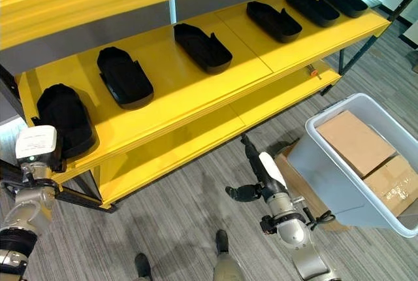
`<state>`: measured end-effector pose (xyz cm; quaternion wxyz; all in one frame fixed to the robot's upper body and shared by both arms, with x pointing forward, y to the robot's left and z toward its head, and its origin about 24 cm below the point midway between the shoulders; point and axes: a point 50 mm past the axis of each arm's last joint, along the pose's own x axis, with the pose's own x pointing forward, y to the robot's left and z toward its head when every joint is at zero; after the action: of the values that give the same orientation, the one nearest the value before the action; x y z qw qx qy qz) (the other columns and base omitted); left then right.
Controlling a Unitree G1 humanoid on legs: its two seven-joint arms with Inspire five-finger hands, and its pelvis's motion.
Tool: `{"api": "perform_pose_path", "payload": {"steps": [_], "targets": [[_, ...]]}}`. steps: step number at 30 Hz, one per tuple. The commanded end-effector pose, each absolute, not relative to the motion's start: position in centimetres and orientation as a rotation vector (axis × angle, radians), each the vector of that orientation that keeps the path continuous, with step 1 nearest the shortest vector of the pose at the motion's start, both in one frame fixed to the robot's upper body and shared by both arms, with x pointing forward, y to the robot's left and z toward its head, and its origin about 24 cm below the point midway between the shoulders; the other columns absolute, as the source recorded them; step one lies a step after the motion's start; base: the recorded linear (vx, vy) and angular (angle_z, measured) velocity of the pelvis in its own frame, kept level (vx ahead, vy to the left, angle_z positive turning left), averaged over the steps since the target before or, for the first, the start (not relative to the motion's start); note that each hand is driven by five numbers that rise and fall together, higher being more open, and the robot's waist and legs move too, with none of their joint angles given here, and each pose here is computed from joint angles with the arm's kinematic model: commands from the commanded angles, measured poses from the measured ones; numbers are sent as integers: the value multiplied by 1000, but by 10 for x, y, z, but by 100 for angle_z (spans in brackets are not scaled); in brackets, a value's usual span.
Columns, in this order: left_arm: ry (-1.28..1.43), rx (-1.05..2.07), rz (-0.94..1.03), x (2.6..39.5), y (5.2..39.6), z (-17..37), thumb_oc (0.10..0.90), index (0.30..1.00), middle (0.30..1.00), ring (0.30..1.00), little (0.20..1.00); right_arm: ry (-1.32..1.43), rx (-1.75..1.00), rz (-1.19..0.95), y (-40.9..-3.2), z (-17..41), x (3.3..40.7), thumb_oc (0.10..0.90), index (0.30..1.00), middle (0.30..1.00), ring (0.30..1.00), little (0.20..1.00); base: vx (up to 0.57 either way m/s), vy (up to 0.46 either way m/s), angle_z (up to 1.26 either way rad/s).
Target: Move parts from the plastic box to the shelf.
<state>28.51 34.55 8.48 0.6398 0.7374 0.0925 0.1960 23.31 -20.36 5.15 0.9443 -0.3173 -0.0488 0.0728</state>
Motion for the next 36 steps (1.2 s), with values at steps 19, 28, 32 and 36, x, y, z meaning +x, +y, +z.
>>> {"api": "perform_pose_path", "payload": {"steps": [19,28,32,36], "targets": [[125,1692,863,300,399,201,400,300,300,300,300,-351,-638,108,-205,102,243,900,1000,1000,1000,1000,-2,2,-1],[14,1906,833,308,385,226,400,300,300,300,300,-369,-650,77,-211,107,245,900,1000,1000,1000,1000,-1,8,-6],[71,1966,795,305,392,222,400,300,300,300,300,-378,-654,74,-211,109,245,900,1000,1000,1000,1000,-6,14,-6],[159,1996,752,299,404,206,400,300,300,300,300,-386,-653,86,-209,109,244,900,1000,1000,1000,1000,0,0,0]]}}
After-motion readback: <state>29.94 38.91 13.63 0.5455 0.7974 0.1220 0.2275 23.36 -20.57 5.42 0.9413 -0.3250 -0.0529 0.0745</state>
